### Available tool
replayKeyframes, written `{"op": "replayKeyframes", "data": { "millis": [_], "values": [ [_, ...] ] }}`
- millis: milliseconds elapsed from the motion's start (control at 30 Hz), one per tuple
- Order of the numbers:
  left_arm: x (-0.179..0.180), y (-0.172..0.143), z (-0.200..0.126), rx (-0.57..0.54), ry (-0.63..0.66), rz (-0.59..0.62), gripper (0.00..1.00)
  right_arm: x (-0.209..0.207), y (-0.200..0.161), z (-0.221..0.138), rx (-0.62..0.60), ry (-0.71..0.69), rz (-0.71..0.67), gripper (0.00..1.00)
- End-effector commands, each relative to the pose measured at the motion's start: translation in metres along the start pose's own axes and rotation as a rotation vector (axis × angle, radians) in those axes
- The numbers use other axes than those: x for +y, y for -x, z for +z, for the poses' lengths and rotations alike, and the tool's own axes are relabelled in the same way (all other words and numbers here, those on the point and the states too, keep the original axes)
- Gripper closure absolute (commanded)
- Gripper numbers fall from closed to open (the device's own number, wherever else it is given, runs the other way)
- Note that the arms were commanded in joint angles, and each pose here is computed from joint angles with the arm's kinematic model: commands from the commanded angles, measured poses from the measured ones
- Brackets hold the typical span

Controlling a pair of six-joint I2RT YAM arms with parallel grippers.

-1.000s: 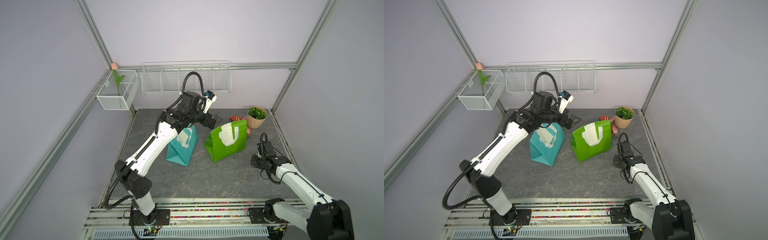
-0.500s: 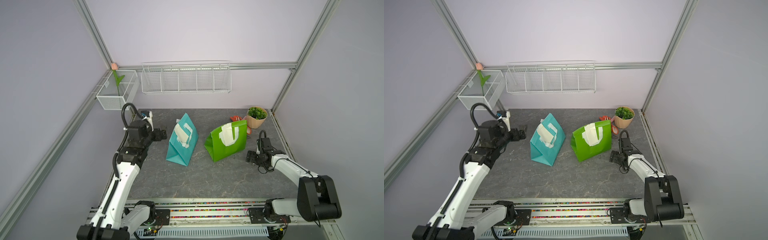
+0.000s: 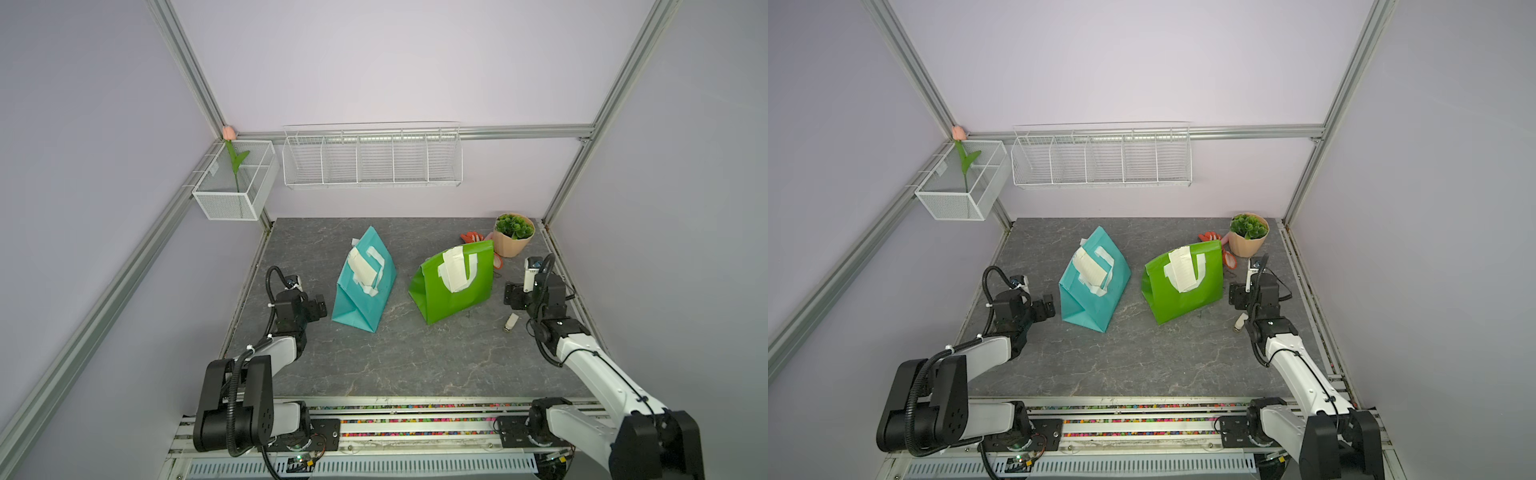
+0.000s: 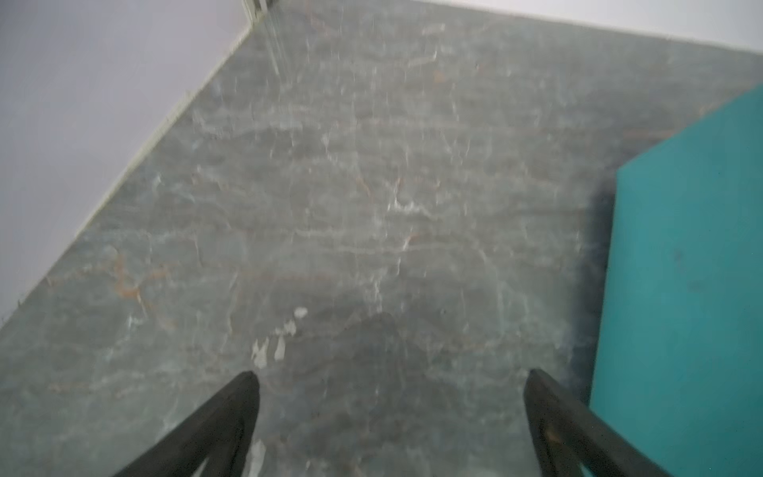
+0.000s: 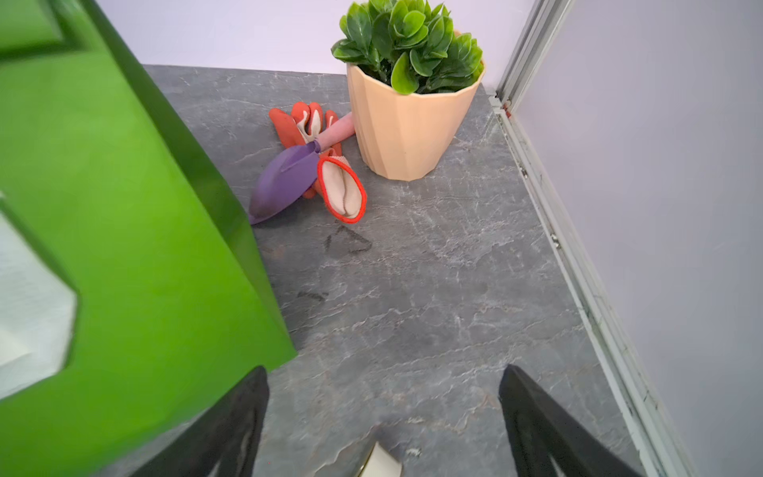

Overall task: Staple the receipts to the bags
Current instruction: Place the stapler at the center of the board, then reset both arms

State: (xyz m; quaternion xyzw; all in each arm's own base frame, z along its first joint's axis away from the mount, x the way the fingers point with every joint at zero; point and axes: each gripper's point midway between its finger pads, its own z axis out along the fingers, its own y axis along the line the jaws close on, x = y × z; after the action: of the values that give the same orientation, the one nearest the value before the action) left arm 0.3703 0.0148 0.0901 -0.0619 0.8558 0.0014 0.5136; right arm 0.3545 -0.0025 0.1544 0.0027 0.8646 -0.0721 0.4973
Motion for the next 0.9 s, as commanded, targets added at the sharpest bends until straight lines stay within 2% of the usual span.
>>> {"op": "replayKeyframes", "data": {
  "millis": [0,100,167,233,333,433,500,633,867],
  "values": [
    [0.002,0.052,-0.002,-0.243,0.01,-0.025,0.01,-0.01,0.018,0.018,-0.145,-0.068,-0.078,0.11],
    [0.002,0.037,-0.001,-0.271,-0.002,-0.02,0.01,-0.007,0.014,0.031,-0.198,-0.084,-0.084,0.11],
    [0.003,0.038,0.002,-0.332,0.001,-0.021,0.0,-0.003,0.019,0.027,-0.237,-0.059,-0.085,0.11],
    [-0.001,0.039,0.006,-0.284,-0.014,-0.007,0.0,-0.01,0.016,0.029,-0.218,-0.077,-0.049,0.11],
    [-0.001,0.037,0.019,-0.191,0.004,0.005,0.0,0.001,0.002,0.032,-0.15,-0.014,-0.035,0.11],
    [-0.002,0.038,0.017,-0.251,-0.002,0.005,0.01,-0.002,-0.017,0.034,-0.208,-0.035,0.002,0.11],
    [0.002,0.037,0.015,-0.241,0.021,-0.006,0.01,0.004,-0.015,0.034,-0.235,-0.013,0.006,0.11],
    [0.004,0.039,0.015,-0.258,0.029,-0.012,0.01,-0.004,-0.029,0.06,-0.204,-0.07,0.046,0.1],
    [0.002,0.038,0.016,-0.248,0.02,-0.002,0.01,-0.008,-0.033,0.061,-0.194,-0.084,0.06,0.11]
  ]
}}
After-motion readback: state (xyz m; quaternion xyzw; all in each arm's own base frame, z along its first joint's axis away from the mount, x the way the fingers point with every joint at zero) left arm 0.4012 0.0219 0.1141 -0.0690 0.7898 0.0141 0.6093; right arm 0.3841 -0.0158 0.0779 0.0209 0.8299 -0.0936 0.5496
